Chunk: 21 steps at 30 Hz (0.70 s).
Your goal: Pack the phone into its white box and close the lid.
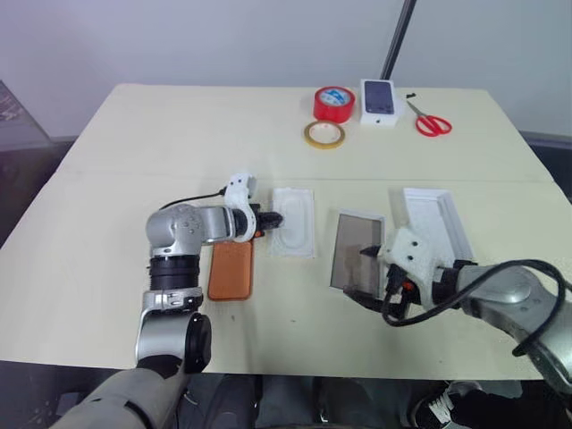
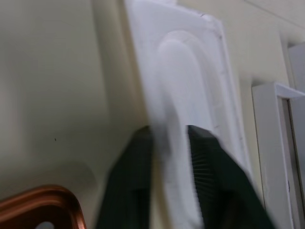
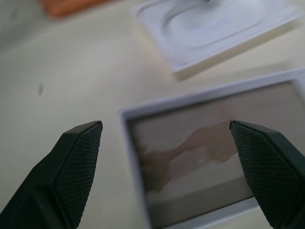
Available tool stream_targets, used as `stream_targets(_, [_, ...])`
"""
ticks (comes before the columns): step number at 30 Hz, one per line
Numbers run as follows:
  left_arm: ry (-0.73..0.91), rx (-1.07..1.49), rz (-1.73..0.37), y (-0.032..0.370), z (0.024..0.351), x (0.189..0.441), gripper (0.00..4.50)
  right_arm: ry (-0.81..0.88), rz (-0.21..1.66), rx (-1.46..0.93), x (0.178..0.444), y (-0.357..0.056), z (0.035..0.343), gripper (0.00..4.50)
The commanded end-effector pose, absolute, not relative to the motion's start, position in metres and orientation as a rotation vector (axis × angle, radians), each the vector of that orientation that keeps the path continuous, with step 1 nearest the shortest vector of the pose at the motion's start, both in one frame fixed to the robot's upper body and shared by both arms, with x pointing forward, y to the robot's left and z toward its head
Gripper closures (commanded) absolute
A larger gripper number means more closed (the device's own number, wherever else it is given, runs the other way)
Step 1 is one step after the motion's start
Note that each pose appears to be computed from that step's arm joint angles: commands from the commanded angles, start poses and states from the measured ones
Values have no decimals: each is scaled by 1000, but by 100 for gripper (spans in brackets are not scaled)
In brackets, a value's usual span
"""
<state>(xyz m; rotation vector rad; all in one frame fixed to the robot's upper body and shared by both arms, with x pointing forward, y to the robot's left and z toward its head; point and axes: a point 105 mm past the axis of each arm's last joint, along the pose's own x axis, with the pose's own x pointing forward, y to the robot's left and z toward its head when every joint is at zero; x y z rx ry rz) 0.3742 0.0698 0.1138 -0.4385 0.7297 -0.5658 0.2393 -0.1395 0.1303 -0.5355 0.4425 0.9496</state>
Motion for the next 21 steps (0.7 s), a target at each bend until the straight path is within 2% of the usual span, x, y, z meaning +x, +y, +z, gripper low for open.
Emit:
stream_targets(1, [680, -434, -567, 70, 129, 380, 445, 466, 996, -598, 234, -130, 121, 0])
stream_targets(5, [663, -495, -575, 68, 135, 381, 445, 508, 994, -636, 240, -129, 105, 0])
stream_targets(6, [656, -513, -576, 69, 137, 381, 450, 515, 993, -643, 241, -129, 102, 55])
stream_targets(7, [650, -526, -572, 70, 139, 381, 450, 521, 1001, -649, 241, -128, 100, 80])
stream_targets(14, [590, -603, -509, 92, 154, 385, 450, 472, 1087, -732, 243, -112, 98, 443])
stream_targets(21, [507, -634, -423, 131, 178, 387, 450, 332, 1198, -790, 249, -74, 106, 443])
